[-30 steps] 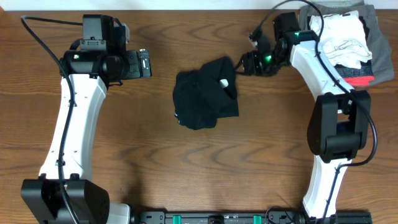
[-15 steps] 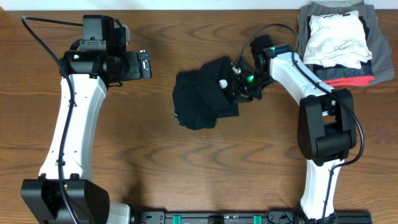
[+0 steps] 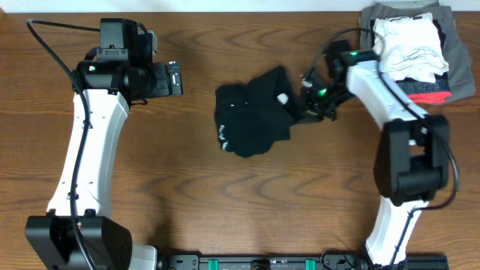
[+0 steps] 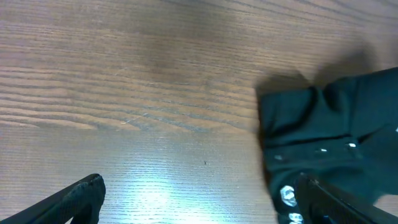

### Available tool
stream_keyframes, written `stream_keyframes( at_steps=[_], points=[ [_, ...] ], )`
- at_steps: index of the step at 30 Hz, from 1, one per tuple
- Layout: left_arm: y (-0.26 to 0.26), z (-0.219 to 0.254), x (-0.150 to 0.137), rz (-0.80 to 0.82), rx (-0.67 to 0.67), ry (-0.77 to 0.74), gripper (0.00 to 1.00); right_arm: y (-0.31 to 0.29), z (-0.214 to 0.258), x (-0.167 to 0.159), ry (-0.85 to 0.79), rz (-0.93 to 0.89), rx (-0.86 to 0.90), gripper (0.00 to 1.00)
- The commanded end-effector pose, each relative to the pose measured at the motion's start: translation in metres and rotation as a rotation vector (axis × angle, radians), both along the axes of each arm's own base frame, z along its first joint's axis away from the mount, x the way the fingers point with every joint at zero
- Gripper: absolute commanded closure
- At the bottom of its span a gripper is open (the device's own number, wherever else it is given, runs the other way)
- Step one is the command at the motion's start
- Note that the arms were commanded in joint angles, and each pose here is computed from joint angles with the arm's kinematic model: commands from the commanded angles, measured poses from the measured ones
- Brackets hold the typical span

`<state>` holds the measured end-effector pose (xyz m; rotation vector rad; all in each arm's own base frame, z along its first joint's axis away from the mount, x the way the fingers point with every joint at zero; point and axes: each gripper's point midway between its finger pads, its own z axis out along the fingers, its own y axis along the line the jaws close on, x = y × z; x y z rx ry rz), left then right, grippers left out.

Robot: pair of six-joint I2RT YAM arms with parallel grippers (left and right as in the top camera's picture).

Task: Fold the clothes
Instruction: 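Grasp the folded black shirt's right edge with the right gripper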

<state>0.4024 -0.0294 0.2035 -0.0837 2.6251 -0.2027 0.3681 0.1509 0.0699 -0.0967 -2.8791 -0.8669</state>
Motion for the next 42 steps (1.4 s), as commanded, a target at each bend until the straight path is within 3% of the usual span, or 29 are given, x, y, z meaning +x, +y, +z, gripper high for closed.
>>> stream_keyframes(
  at_steps=[1, 8, 11, 14, 23, 28, 42],
  points=[
    [0.002, 0.003, 0.002, -0.008, 0.016, -0.009, 0.02, -0.025, -0.006, -0.001, -0.027, 0.01, -0.103, 0.99],
    [0.003, 0.002, -0.002, -0.024, 0.025, 0.004, 0.02, -0.049, -0.052, -0.01, -0.007, -0.056, -0.229, 0.95],
    [0.002, 0.001, -0.002, -0.024, 0.025, 0.006, 0.02, -0.066, -0.07, -0.011, -0.023, -0.077, -0.329, 0.56],
    [0.002, 0.001, -0.002, -0.024, 0.025, 0.006, 0.02, -0.076, -0.068, -0.005, -0.045, -0.086, -0.359, 0.48],
    [0.003, 0.0, -0.004, -0.024, 0.025, 0.017, 0.02, -0.072, -0.034, 0.061, -0.348, 0.021, -0.223, 0.36],
    [0.003, 0.0, -0.005, -0.024, 0.025, 0.018, 0.02, -0.052, -0.028, 0.085, -0.466, 0.038, -0.097, 0.36],
    [0.003, -0.001, -0.006, -0.024, 0.025, 0.024, 0.02, 0.009, -0.061, 0.064, -0.392, 0.16, 0.169, 0.41]
  ],
)
